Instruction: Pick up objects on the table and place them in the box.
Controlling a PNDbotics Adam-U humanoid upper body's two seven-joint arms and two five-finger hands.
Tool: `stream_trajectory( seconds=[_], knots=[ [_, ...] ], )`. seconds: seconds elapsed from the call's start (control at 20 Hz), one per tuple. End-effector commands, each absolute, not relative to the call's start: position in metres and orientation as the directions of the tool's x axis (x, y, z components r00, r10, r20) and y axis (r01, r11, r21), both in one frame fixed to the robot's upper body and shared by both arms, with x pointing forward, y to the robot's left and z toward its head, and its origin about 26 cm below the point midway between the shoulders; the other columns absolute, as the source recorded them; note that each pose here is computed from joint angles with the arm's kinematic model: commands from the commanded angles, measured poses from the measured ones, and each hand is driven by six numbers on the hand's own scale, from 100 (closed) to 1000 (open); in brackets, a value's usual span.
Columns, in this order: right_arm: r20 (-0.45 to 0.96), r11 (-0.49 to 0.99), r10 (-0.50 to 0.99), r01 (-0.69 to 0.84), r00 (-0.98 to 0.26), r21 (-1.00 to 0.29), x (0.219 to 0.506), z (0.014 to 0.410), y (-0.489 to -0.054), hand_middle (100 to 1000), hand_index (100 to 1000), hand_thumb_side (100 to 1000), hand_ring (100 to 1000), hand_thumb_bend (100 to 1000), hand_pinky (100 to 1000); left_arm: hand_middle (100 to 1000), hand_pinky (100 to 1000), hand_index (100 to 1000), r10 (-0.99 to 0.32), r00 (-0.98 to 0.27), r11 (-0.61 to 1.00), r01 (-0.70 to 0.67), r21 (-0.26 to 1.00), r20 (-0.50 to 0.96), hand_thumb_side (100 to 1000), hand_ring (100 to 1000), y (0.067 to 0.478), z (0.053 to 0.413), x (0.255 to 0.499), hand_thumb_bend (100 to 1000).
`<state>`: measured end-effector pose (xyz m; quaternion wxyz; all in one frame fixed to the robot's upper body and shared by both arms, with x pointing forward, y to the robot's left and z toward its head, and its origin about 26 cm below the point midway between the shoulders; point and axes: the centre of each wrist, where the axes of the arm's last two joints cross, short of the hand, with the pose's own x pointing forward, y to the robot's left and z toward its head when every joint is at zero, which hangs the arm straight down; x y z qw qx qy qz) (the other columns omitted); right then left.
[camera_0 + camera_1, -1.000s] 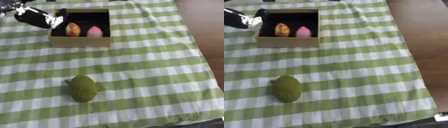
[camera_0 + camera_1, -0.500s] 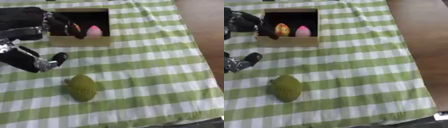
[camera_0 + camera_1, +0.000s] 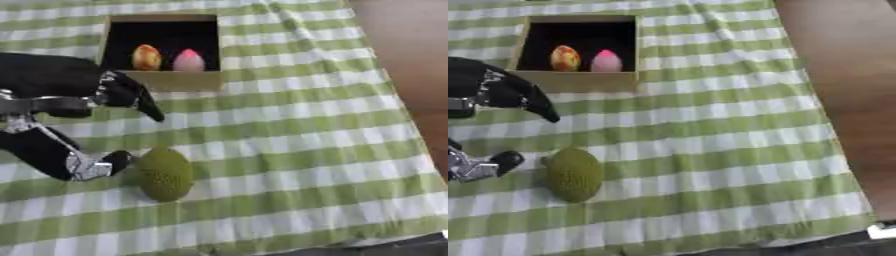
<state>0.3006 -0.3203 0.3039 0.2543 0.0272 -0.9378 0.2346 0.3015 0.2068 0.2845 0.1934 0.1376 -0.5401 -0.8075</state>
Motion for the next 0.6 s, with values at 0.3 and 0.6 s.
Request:
stream_trajectory(
  seconds=[0.3,0.6],
  knots=[
    [0.478,0.882,0.083,-0.159,-0.874,-0.444,0.297,0.310,-0.323,627,944,528,946,100,1000,774,858,891,-0.529,-0.848,-0.337,0.167,0.927,-0.040,715,833,0.199,0.276,0.298,295],
    [0.486,0.881,0.080,-0.166,-0.870,-0.442,0.297,0.309,-0.323,626,945,528,947,100,1000,773,858,891,-0.551,-0.834,-0.343,0.203,0.917,-0.021,726,834,0.192,0.265,0.297,321]
  ],
)
